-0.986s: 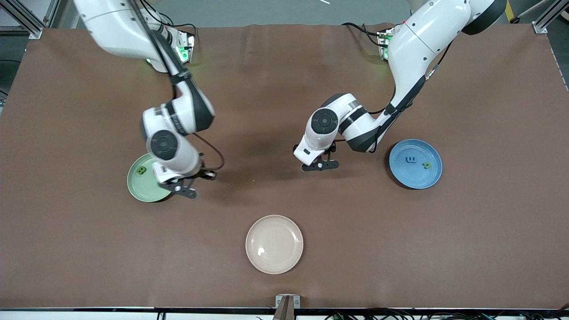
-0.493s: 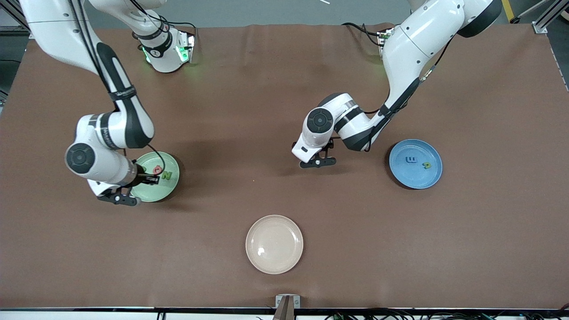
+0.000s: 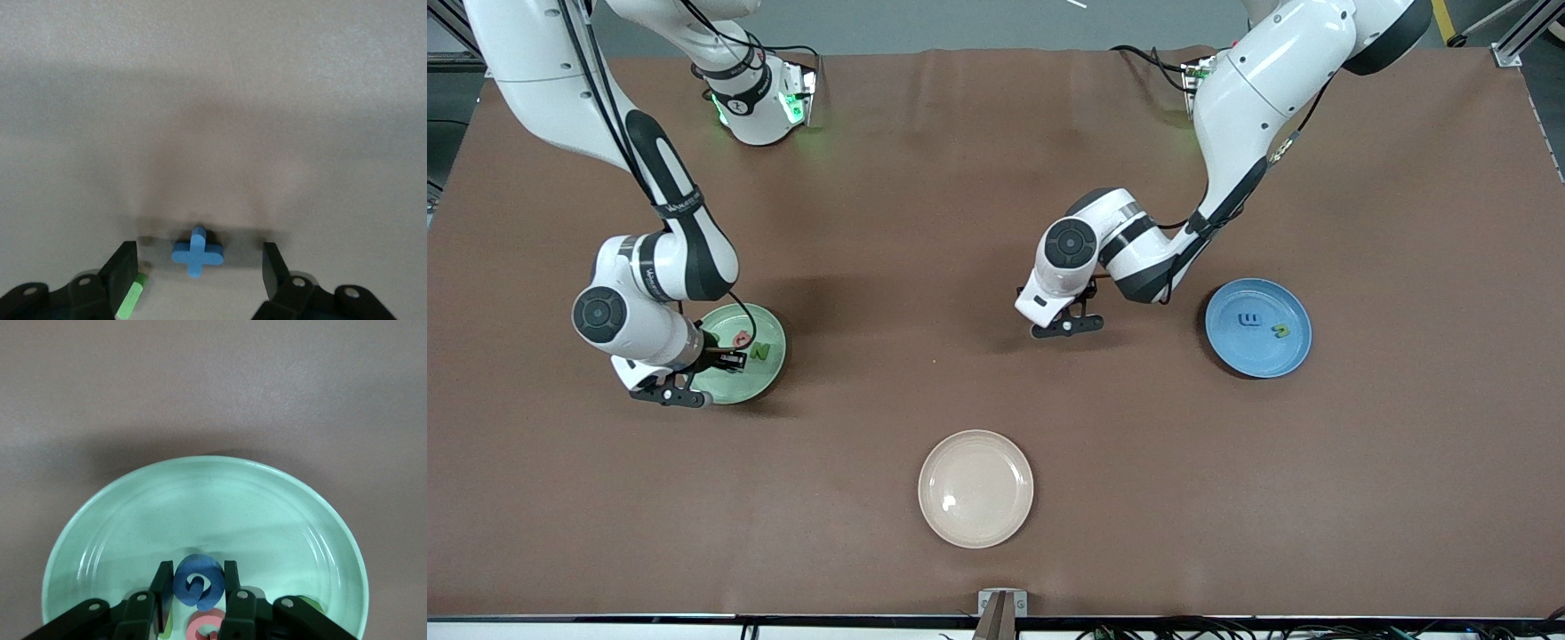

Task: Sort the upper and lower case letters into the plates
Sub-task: 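Place the blue G on the green plate with the right gripper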

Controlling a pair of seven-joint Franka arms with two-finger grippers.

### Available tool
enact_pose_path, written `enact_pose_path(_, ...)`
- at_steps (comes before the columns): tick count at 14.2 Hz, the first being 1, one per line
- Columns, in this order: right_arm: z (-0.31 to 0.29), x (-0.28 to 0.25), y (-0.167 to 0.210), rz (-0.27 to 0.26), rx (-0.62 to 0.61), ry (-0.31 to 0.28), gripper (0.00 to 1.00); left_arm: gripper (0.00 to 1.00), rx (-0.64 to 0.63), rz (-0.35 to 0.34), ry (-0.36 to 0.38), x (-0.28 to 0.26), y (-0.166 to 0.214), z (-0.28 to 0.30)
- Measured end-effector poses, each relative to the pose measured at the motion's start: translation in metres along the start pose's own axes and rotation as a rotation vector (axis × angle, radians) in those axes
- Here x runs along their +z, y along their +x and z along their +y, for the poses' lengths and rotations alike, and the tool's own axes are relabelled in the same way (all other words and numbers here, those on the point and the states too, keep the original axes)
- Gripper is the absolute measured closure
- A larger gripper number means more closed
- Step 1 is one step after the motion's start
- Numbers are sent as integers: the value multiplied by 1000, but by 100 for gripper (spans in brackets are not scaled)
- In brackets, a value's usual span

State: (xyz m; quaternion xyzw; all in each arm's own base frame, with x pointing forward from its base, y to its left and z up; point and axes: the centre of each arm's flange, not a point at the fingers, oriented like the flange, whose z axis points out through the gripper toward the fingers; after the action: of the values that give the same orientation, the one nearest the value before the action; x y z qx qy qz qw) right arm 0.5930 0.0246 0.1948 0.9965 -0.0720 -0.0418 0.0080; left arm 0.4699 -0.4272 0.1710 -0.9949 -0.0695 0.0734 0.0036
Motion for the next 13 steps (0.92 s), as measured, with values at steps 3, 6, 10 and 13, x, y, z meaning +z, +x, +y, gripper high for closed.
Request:
enact_pose_path(3,0,3,0,-5,0,-1,65,25,0,3,-5,0,0,1)
enact_pose_path(6,0,2,0,-2,-2,0,41,30,-7,3,-8,0,0,1)
enact_pose_path(10,4,-14,8,-7,-32,-1,3,38,-12,4,-11,0,0,1)
enact_pose_path(13,3,-83,16,-109,-33,-16,0,44,-12,7,-16,-1,0,3)
